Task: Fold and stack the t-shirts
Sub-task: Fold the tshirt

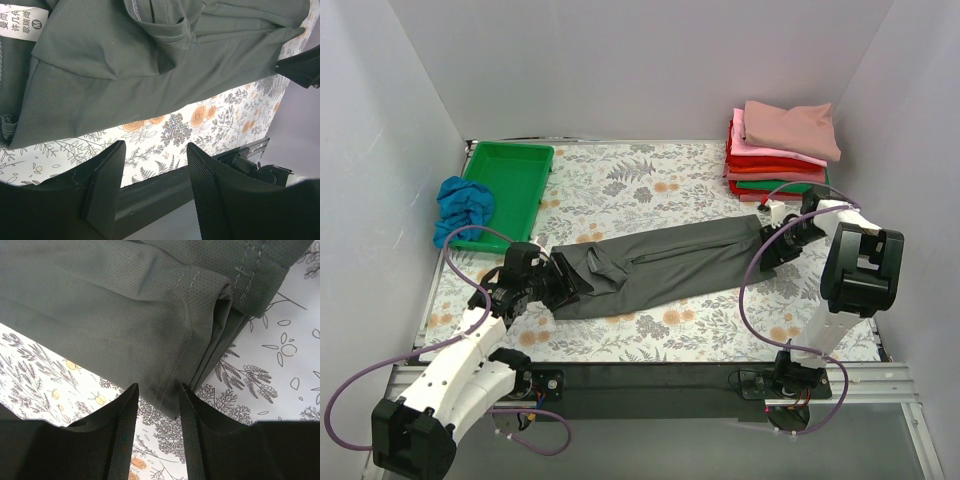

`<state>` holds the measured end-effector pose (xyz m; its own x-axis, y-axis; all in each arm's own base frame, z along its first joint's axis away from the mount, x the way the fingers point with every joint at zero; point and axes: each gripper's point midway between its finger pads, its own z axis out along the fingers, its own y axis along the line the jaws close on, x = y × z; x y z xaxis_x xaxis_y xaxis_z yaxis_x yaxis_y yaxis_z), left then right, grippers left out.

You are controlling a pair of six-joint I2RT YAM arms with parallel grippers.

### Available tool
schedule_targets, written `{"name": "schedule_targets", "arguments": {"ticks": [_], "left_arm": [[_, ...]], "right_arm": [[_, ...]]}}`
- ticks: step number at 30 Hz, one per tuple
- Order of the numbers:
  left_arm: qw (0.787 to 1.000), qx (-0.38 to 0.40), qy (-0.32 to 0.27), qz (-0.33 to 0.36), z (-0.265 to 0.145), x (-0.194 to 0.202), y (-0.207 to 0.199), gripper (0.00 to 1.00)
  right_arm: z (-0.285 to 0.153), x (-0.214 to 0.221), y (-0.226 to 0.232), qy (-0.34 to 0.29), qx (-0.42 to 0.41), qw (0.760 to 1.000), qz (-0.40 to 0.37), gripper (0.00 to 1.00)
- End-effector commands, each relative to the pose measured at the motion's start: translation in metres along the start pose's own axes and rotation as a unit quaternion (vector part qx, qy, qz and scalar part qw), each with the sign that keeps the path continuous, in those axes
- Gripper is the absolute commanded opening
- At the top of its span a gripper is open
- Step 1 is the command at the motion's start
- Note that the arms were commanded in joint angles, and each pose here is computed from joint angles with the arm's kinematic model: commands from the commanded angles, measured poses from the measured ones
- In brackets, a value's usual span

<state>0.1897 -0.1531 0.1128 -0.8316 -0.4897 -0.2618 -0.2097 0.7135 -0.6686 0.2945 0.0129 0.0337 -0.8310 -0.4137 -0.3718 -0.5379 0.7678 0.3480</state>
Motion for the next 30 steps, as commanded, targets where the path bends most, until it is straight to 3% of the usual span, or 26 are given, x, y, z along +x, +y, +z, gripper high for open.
{"name": "schedule_targets", "arguments": {"ticks": [1,12,20,26,30], "left_arm": [[1.0,0.002,-0.018,-0.007,-0.002,-0.005,-0.001,0.5],[1.0,0.004,-0.015,-0.006,-0.002,-0.005,-0.002,0.5],[1.0,-0.014,-0.019,-0.015,0.0,-0.006,0.005,0.49],[0.999,-0.026,-0.015,-0.02,0.002,-0.006,0.008,0.49],[0.999,-0.026,-0.015,-0.02,0.002,-0.005,0.008,0.48]], "right_arm": [[0.001,-0.008,-0.004,-0.01,0.004,1.0,0.007,0.44],[-0.012,-0.012,-0.015,-0.015,0.049,0.999,-0.006,0.44],[0.0,-0.003,-0.011,-0.005,0.029,1.0,0.005,0.41],[0.001,0.006,-0.002,-0.001,0.019,1.0,0.002,0.21],[-0.002,0.013,-0.001,0.003,0.028,1.0,-0.001,0.03]]}}
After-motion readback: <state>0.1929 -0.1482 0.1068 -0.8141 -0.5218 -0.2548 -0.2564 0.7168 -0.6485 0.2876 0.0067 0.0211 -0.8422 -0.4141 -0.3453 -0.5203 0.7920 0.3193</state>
